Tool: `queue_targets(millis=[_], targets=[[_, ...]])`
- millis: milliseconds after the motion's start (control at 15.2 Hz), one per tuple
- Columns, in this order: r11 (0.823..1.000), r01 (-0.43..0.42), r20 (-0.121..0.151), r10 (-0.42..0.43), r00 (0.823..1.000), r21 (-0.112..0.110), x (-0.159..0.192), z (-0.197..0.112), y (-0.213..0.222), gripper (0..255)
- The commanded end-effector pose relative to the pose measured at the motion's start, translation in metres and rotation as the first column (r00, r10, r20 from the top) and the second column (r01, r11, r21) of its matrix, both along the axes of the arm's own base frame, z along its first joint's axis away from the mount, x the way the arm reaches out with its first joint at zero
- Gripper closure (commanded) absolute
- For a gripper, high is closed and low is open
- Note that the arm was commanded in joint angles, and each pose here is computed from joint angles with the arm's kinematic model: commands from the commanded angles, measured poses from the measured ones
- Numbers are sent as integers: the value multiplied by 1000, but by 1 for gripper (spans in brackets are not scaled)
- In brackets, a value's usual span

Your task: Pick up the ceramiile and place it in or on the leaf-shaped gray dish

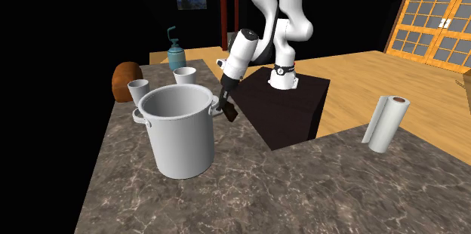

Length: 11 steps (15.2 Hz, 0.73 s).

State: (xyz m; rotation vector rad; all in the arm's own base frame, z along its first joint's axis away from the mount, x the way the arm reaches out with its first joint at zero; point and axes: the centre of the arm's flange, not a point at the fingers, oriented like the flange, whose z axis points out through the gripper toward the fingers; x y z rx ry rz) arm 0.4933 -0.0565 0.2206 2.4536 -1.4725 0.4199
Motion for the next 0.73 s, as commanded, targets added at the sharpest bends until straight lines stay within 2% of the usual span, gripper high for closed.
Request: queue_targets(millis=[0, 660], targets=[[1000, 0, -3, 0, 1000, 0, -1, 7, 1, 255], [1000, 0, -3, 0, 1000, 0, -1, 59, 1, 255]])
